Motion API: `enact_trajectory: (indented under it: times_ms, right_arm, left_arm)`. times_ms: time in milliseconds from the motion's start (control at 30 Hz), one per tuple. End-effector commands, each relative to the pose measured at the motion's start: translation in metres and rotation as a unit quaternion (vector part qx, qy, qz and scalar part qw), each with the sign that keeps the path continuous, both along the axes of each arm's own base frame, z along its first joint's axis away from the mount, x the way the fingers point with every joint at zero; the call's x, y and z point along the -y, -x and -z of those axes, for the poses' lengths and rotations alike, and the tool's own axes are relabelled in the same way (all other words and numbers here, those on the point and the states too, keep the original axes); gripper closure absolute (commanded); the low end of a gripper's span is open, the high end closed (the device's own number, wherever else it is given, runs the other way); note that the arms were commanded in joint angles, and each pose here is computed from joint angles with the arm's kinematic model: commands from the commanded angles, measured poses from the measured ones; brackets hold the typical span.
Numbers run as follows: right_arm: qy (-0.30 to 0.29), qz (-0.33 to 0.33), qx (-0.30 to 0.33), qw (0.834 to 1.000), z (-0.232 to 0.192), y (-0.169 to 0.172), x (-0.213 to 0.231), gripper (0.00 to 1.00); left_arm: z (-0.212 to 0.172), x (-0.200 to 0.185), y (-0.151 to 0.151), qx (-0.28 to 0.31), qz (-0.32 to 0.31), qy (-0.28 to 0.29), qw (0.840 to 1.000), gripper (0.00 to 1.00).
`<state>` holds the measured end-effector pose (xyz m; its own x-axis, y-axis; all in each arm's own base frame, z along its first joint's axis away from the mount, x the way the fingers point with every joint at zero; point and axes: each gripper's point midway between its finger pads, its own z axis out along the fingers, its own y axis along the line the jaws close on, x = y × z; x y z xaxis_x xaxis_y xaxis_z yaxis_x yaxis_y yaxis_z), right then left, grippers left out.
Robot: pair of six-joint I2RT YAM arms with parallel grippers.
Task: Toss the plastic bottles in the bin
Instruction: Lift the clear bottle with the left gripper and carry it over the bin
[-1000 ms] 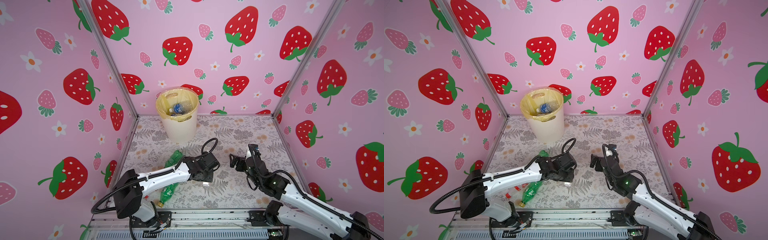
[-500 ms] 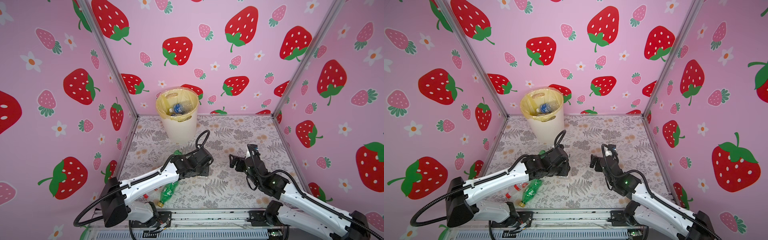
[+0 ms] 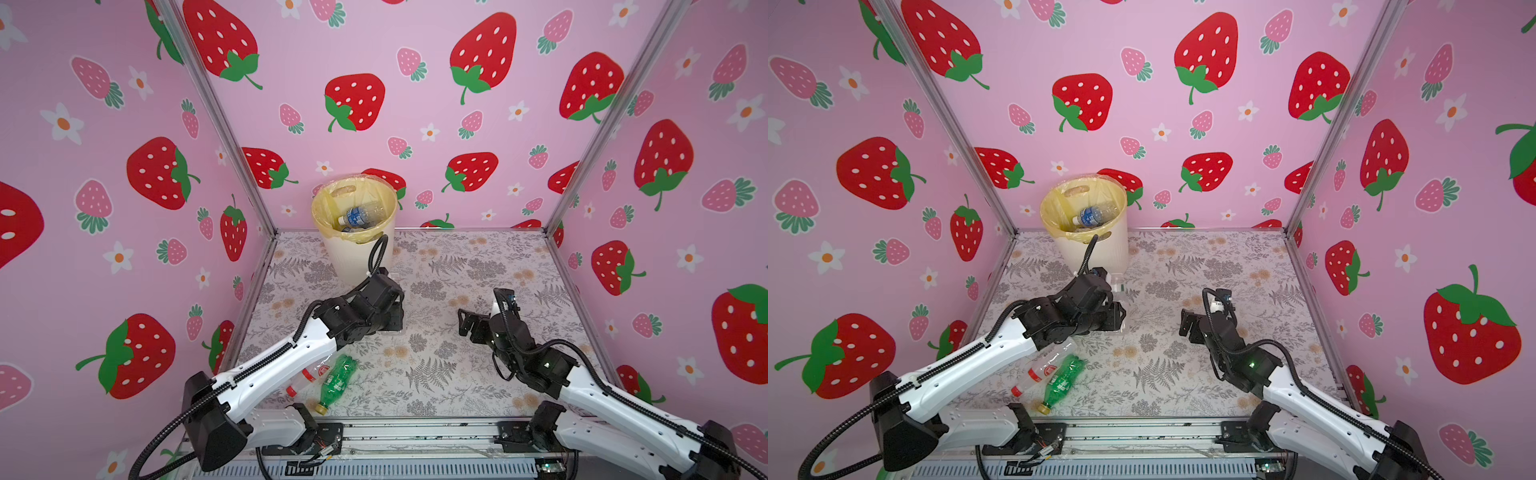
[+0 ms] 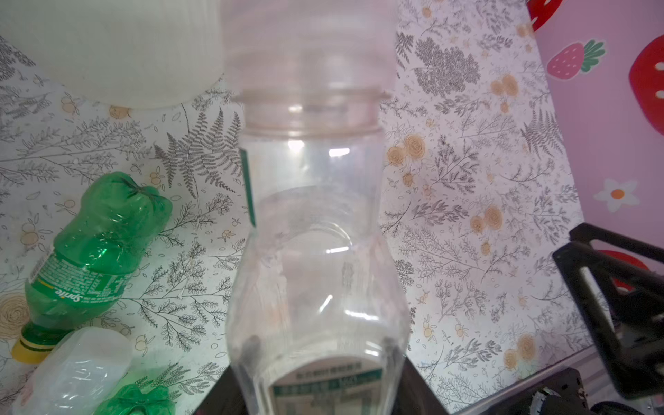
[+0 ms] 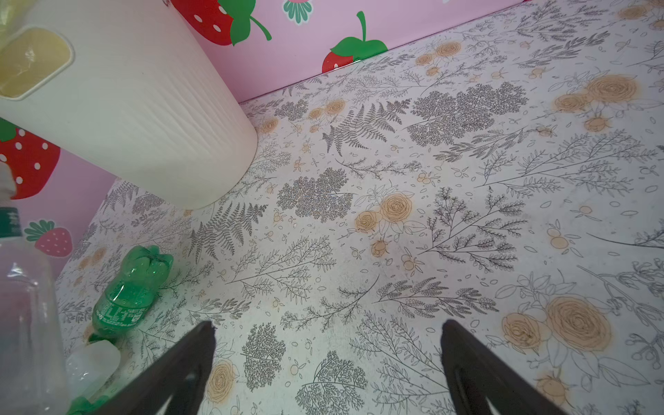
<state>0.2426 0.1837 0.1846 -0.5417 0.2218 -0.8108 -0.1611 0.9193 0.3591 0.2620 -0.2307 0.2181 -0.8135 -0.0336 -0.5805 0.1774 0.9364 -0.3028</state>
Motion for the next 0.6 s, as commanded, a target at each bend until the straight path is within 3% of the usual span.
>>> enact_trajectory:
  times_ms: [0, 567]
  right_arm:
    - [-0.004, 0.008, -0.006, 1.000, 0.001, -0.001, 0.001, 0.01]
    - [-0.002, 0.000, -0.019, 1.000, 0.011, -0.001, -0.004, 0.01]
  left_arm:
    - [-0.025, -0.007, -0.006, 0.022, 0.002, 0.009, 1.000, 0.48]
    - [-0.100, -0.058, -0.031, 0.081, -0.048, 0.064, 0.994, 0.48]
